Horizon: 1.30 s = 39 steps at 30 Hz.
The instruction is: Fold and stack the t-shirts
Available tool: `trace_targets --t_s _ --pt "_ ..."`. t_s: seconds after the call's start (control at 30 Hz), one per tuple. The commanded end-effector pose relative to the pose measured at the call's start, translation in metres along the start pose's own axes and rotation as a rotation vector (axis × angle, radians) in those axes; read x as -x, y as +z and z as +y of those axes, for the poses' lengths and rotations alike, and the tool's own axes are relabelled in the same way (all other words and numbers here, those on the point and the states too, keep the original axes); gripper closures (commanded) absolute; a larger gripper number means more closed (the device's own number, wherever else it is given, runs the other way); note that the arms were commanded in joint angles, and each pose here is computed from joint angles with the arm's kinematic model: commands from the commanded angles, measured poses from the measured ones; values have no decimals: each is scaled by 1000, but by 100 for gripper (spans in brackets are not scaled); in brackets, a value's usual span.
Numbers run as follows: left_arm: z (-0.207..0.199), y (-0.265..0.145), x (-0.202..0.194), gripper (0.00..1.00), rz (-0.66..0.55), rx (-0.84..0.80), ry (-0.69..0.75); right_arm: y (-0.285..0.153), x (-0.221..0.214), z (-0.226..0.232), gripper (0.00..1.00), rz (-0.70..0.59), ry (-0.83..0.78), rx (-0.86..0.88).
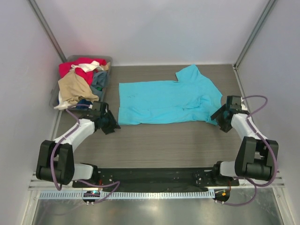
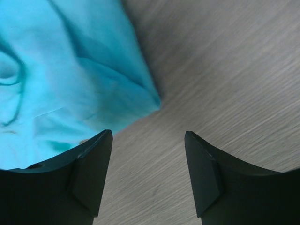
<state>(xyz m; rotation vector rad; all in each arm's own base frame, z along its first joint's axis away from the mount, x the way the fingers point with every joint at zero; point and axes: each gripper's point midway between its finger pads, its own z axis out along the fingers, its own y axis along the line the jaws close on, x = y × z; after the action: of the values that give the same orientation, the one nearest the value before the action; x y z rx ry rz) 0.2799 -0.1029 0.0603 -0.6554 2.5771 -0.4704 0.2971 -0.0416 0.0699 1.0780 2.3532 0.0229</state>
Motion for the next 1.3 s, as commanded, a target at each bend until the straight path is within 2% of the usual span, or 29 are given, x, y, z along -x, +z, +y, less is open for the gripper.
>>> trace_targets --t_s 0.0,0.1,0.17,0.43,0.5,0.53,0.6,0.63,0.67,0.73,0.93,1.0,1.13,1.17,1.27 --pt "-7 6 8 58 -49 -58 -9 15 -5 7 33 44 124 122" --pt "-6 13 5 60 -33 -55 -6 27 -8 1 36 66 145 103" --pt "-5 17 6 61 -33 -51 -7 30 -6 1 41 55 164 110" --pt "-2 28 8 61 -44 -36 -12 46 -5 0 48 47 176 112" --pt "-2 31 10 61 -49 -35 -13 50 -2 -1 53 42 178 108" --pt "0 35 10 61 -45 -27 -14 52 -2 -2 61 45 181 107" --pt "-1 39 11 60 -45 -29 -19 55 -1 0 69 45 179 113" --pt "0 43 8 59 -34 -25 -24 56 -2 -1 77 47 177 110" --pt "-1 45 10 55 -38 -31 -30 57 -3 -1 81 49 176 110" --pt "-1 48 8 53 -35 -28 -37 58 -2 0 88 48 165 113" --pt "-4 59 11 53 -49 -27 -52 62 -2 -2 99 58 148 105" --pt "-4 66 12 61 -45 -22 -56 63 -2 -2 99 59 143 104" --pt "-10 72 15 96 -41 -41 -59 65 2 -3 99 57 138 101" --pt "-15 70 18 100 -43 -52 -58 65 2 -5 99 60 132 96" --pt "-6 53 28 100 -79 12 -57 62 15 -15 99 36 123 43"
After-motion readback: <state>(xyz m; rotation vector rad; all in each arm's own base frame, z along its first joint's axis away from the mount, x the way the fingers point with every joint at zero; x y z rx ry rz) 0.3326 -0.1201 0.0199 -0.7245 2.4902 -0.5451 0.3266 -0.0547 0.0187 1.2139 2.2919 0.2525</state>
